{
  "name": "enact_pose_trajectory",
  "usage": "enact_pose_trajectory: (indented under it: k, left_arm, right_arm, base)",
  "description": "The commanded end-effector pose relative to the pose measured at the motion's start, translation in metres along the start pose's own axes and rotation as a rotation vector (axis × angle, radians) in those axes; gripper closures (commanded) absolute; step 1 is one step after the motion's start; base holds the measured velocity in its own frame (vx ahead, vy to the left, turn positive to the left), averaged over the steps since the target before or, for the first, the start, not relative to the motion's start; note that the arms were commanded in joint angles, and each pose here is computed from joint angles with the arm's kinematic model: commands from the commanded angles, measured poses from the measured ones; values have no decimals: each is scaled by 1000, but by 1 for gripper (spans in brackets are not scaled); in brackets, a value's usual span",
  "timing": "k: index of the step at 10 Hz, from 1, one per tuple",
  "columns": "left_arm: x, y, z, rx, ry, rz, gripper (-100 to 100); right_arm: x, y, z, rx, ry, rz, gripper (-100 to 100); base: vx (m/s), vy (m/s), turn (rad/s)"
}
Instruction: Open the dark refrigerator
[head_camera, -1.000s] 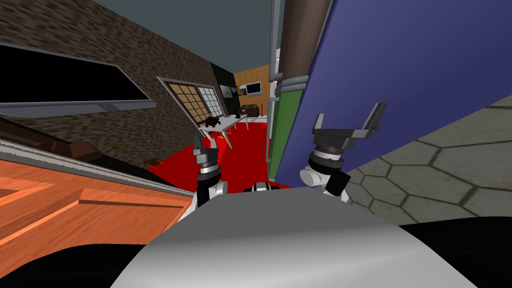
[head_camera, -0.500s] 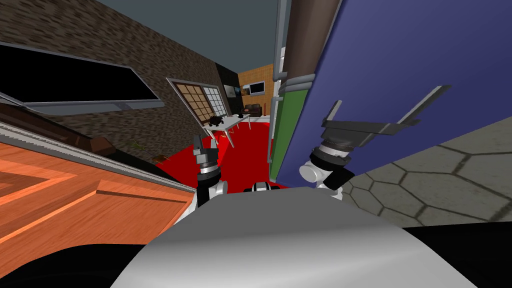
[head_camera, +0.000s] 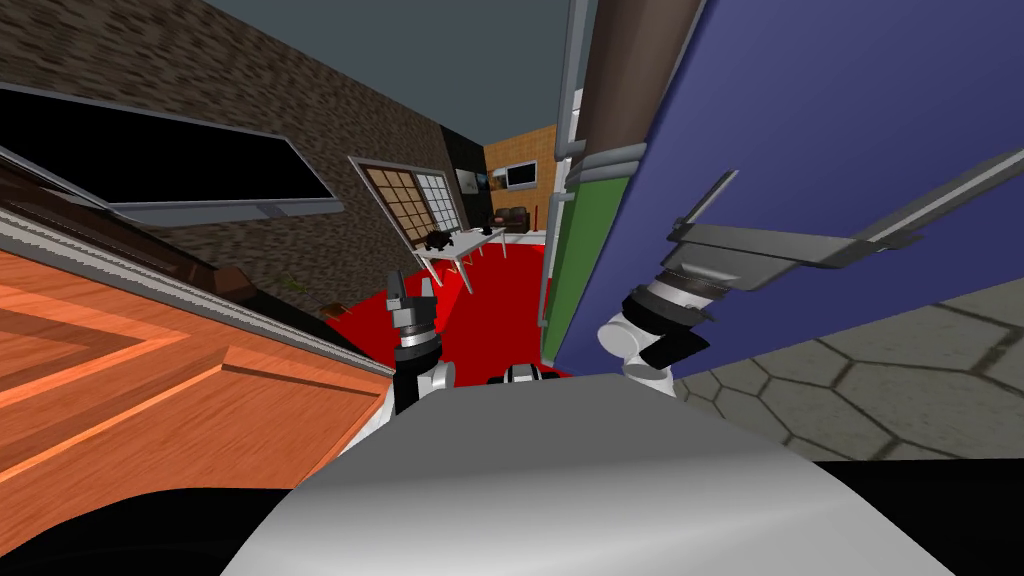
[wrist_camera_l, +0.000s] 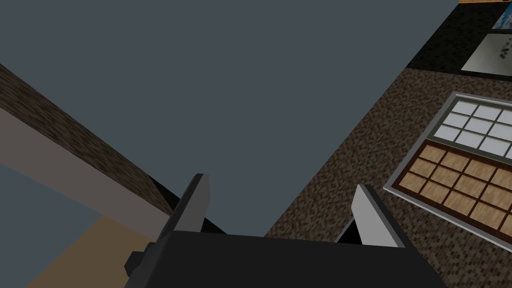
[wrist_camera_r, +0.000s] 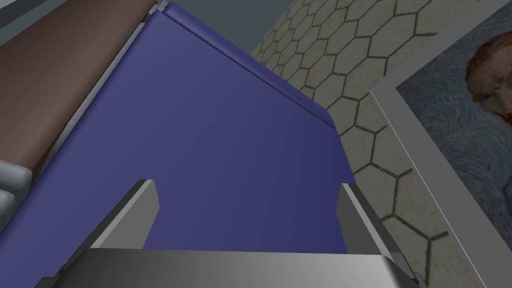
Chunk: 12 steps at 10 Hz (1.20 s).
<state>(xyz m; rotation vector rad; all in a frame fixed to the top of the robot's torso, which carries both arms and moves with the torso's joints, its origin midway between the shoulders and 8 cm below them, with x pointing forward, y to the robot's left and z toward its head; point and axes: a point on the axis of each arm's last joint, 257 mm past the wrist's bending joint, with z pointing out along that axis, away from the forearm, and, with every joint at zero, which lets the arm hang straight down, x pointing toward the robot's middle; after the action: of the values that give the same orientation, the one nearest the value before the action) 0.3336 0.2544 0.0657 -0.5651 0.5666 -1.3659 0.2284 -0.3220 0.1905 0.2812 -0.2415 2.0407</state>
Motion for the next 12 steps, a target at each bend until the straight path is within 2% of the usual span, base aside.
enact_pose_trajectory:
  k: [1,2,3,4,5,7,8,9,10,11,12]
  left_arm:
    - [0,0,0,0,0,0,0]
    - [0,0,0,0,0,0,0]
    - [0,0,0,0,0,0,0]
    - [0,0,0,0,0,0,0]
    - [0,0,0,0,0,0,0]
    - [0,0,0,0,0,0,0]
    - [0,0,0,0,0,0,0]
    - [0,0,0,0,0,0,0]
    - [0,0,0,0,0,0,0]
    - [0,0,0,0,0,0,0]
    - [0,0,0,0,0,0,0]
  right_arm:
    - [-2,12,11,-78,-28,89,-100]
    - [-4,12,10,-79,-37,97,-100]
    - [-3,22,17,-142,-43,155,-100]
    - [-8,22,17,-145,-62,174,-100]
    - [-6,31,23,-208,-64,229,-100]
    - [-13,30,23,-209,-91,255,-100]
    - [-14,38,28,-269,-101,317,-100]
    - [-20,37,27,-268,-121,334,-100]
    - [-20,44,31,-323,-127,385,-100]
    - [-25,42,31,-324,-147,408,-100]
    - [-25,48,35,-377,-152,459,-100]
  base:
    - [8,-11,65]
    - [0,0,0]
    - [5,-8,118]
    - [8,-11,92]
    - [11,-13,139]
    - [5,-9,31]
    - [3,-7,135]
    - [6,-10,83]
    - [6,-17,108]
    - [6,-19,74]
    - [7,-15,147]
